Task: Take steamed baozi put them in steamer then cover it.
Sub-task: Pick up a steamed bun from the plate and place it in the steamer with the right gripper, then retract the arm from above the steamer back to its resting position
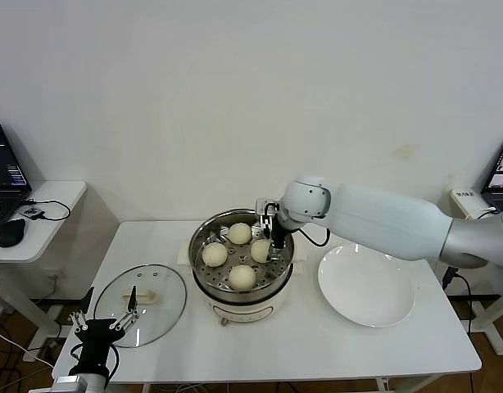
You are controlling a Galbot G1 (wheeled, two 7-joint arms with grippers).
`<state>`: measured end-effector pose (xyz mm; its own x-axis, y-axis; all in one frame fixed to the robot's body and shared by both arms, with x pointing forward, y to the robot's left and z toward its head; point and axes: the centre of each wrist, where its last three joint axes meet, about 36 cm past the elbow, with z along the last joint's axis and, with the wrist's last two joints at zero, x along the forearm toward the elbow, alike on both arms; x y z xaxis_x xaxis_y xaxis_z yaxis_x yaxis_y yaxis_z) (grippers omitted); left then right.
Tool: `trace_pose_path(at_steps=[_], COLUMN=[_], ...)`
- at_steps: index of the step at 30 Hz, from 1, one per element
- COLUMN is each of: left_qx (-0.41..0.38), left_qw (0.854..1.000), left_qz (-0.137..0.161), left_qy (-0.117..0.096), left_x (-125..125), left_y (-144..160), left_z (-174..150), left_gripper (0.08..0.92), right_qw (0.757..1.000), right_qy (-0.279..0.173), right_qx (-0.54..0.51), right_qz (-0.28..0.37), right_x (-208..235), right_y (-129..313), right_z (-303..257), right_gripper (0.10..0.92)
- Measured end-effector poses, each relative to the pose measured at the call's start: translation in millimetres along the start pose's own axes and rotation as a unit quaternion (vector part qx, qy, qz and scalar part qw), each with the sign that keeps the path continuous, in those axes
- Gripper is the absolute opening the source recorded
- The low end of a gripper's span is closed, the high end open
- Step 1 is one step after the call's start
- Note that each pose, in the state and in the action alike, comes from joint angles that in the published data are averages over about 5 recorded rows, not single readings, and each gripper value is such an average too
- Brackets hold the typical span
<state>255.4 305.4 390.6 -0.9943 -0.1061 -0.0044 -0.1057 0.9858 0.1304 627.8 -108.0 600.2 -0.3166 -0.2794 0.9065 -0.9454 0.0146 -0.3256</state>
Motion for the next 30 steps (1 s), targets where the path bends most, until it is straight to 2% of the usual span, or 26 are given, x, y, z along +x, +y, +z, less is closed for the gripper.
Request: trace_pose_path(at_steps=[7, 15, 22, 30], left_qx=[-0.002, -0.008, -0.024, -0.074], left_qw=[1.0, 1.0, 1.0, 0.997], left_qz=[0.0, 0.003, 0.001, -0.005], left_qy=[-0.001, 0.0, 0.0, 0.008], left_x=[-2.3, -3.0, -6.7, -11.9], left_y=[-0.6, -2.3, -0.3, 3.5], left_z=[-0.3, 1.7, 6.3, 16.6], left_gripper=[0.823, 0.823, 0.823, 0.823], right_qw=[0.998, 0.973, 0.923, 0.834], right_qy=[-0.046, -0.159, -0.261, -0.381], right_qx=[-0.018, -0.08, -0.16, -0.23], right_qz=[0.04, 0.146, 0.234, 0.327], right_x=[31.5, 40.3, 29.7, 3.0], right_y=[7.9, 48.1, 94.4, 146.9], right_z=[16.9, 72.3, 127.6, 166.3], right_gripper=[0.823, 0.823, 0.823, 0.823])
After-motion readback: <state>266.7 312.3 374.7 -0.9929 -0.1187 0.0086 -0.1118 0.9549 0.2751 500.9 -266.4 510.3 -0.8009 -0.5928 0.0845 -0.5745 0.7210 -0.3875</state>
